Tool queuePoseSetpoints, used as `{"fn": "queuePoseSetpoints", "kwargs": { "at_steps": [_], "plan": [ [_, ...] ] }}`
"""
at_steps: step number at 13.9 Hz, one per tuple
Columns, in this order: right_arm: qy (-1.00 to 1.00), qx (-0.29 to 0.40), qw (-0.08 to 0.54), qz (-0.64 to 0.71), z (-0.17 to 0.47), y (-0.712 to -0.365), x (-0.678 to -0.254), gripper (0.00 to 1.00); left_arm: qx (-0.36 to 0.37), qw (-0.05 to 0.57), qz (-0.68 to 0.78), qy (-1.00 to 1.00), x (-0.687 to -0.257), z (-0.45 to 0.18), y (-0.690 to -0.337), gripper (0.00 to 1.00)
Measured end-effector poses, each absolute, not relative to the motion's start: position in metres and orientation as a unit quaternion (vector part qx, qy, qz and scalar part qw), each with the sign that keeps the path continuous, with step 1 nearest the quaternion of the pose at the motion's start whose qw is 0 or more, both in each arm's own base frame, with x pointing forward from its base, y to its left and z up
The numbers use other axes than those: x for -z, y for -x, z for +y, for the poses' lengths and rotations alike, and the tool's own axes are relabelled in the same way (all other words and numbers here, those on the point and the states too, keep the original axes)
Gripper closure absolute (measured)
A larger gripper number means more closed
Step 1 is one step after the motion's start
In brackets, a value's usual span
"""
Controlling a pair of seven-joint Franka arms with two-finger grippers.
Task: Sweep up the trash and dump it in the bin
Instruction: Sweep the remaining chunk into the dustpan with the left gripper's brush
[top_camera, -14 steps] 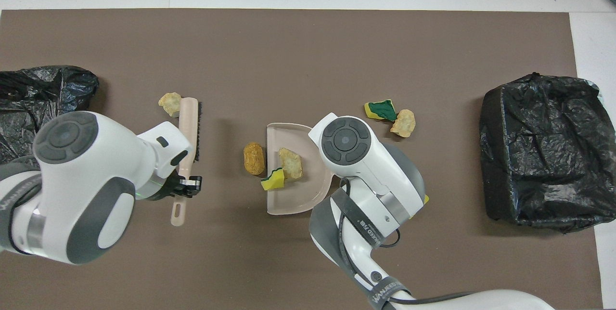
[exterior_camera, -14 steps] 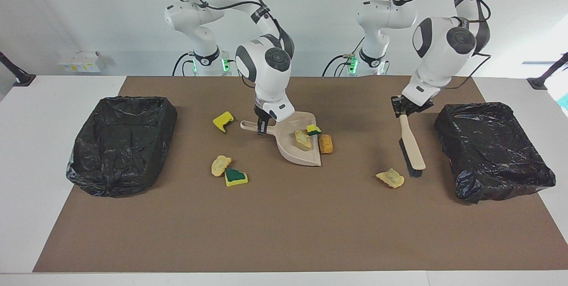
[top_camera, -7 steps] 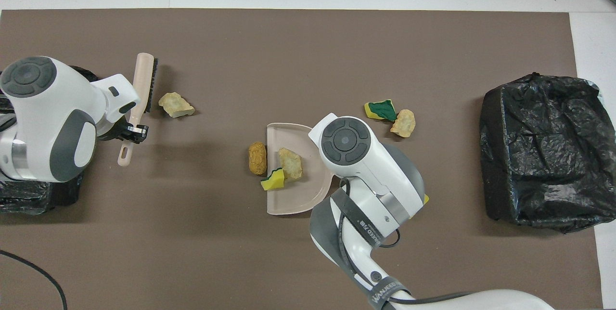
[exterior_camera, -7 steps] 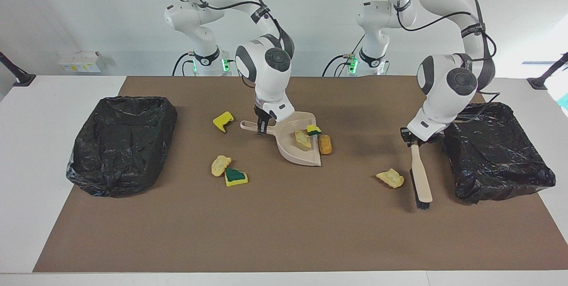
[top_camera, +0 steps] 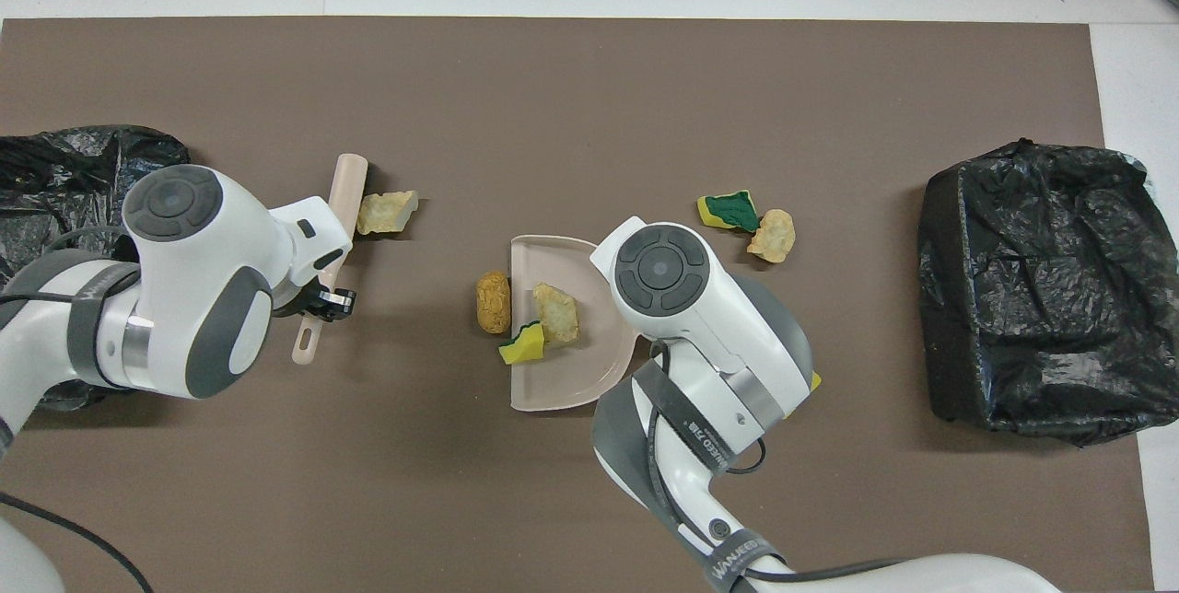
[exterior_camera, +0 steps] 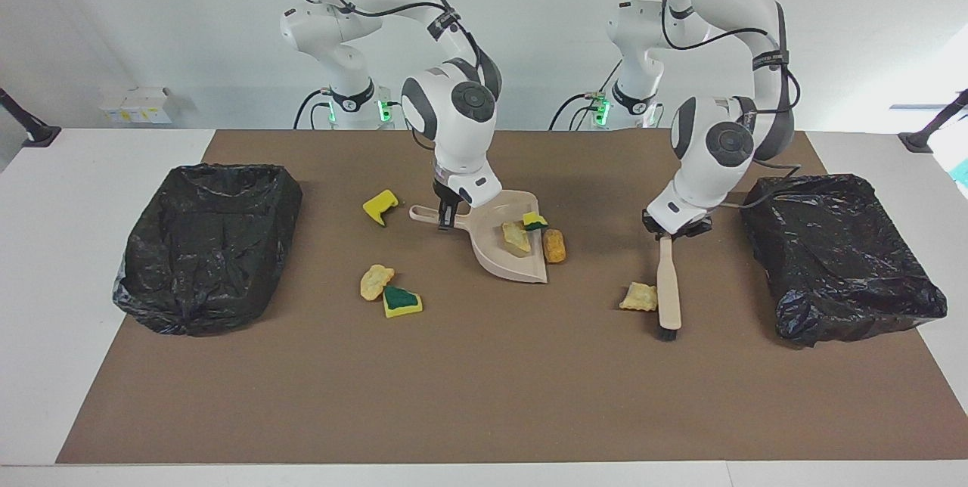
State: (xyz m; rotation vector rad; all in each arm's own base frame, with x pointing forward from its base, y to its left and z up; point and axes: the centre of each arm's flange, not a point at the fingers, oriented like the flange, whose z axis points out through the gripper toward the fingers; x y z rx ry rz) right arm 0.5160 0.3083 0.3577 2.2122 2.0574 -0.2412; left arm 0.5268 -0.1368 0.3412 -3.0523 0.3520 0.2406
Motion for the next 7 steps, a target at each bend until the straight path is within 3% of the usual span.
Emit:
{"fn": "queuePoseSetpoints", "kwargs": {
  "at_steps": [7],
  "plan": [
    [-0.729, 0.08, 0.055, 0.678, 0.308, -0.515, -0.356, 0.68, -0.115, -0.012, 0.135, 0.984, -0.348, -0.27, -0.446, 0.74]
  ]
}}
